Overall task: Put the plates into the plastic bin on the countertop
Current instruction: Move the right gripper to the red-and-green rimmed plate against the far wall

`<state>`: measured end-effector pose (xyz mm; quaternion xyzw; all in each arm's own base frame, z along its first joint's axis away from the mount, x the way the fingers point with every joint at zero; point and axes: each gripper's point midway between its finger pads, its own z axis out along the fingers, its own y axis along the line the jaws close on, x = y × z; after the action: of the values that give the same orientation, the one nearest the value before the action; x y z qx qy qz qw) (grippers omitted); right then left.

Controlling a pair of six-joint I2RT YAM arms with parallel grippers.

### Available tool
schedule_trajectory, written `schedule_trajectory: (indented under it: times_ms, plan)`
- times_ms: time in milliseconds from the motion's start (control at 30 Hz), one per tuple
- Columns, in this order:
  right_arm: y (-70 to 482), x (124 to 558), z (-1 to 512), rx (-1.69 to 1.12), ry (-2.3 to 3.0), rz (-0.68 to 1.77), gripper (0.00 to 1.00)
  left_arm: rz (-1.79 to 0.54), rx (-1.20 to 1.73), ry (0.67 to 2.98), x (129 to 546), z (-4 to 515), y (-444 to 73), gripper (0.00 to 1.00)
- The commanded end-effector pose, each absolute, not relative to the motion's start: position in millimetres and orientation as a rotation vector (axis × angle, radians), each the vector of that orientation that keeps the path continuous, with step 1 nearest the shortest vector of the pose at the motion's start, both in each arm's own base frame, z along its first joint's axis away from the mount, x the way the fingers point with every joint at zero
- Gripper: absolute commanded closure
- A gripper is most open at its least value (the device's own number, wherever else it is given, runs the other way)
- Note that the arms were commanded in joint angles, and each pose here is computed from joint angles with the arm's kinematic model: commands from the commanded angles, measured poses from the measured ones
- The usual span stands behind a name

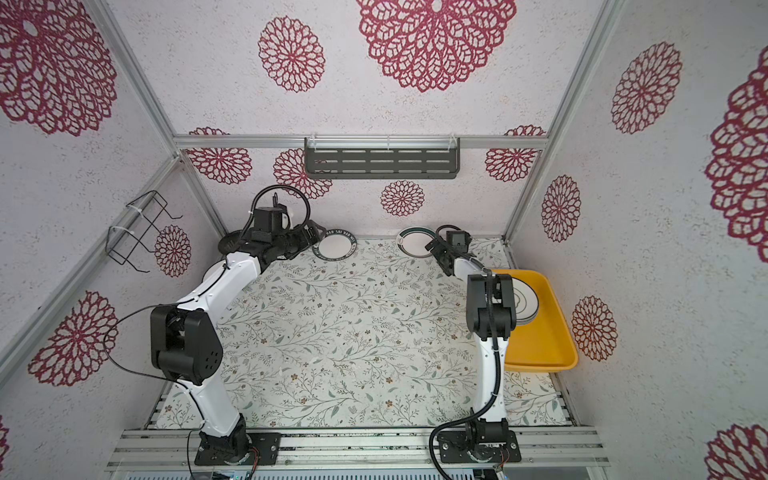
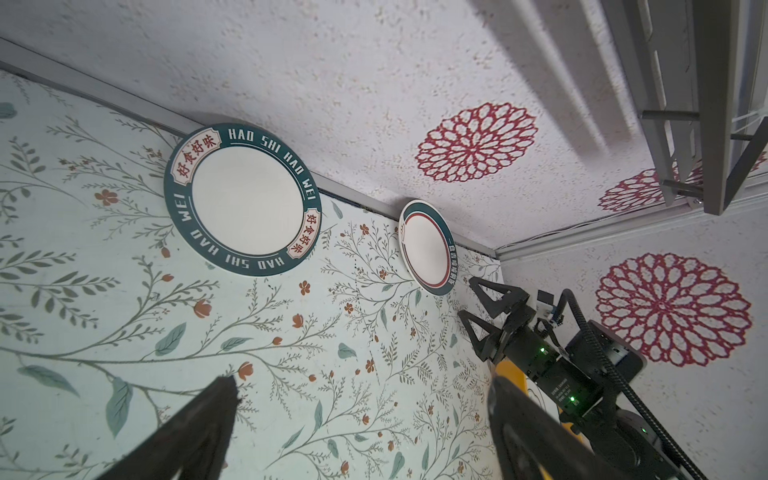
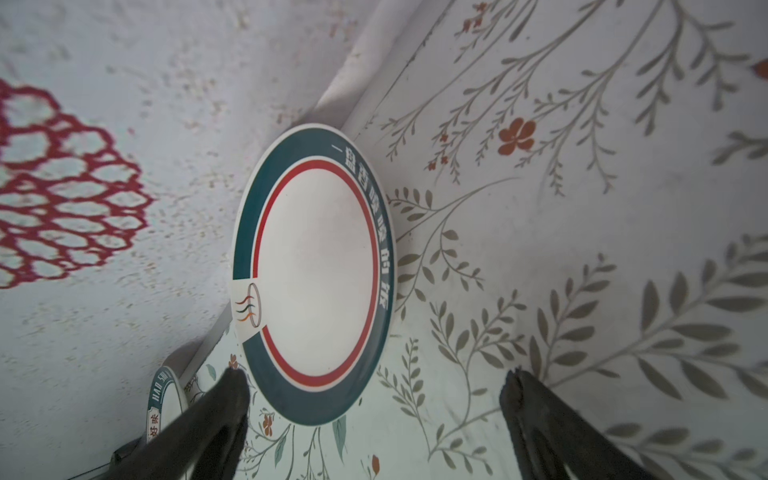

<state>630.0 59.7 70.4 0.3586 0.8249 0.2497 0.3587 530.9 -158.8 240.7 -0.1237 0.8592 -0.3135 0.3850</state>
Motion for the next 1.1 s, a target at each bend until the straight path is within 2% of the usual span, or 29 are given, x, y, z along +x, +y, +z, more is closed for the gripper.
schedule_trajectory:
  times_ms: [0,300,467,667,900,1067]
  plan:
    - [65,648,92,0.928,2.044,0.719,0.01,-0.885,-0.279,2.187,535,243,-168,0.03]
    - [70,653,58,1.020,2.048,0.766,0.02,-1.056,-0.218,2.159,540,245,-184,0.03]
    - [78,657,39,1.075,2.056,0.798,0.07,-1.125,-0.196,2.181,549,231,-195,0.03]
    - [85,661,18,1.164,2.057,0.855,0.33,-1.229,-0.181,2.196,555,221,-209,0.03]
    - [85,656,-3,1.213,2.106,0.832,0.54,-1.230,-0.188,2.205,563,217,-210,0.03]
    - [85,646,-14,1.231,2.152,0.798,0.79,-1.185,-0.200,2.226,566,214,-205,0.03]
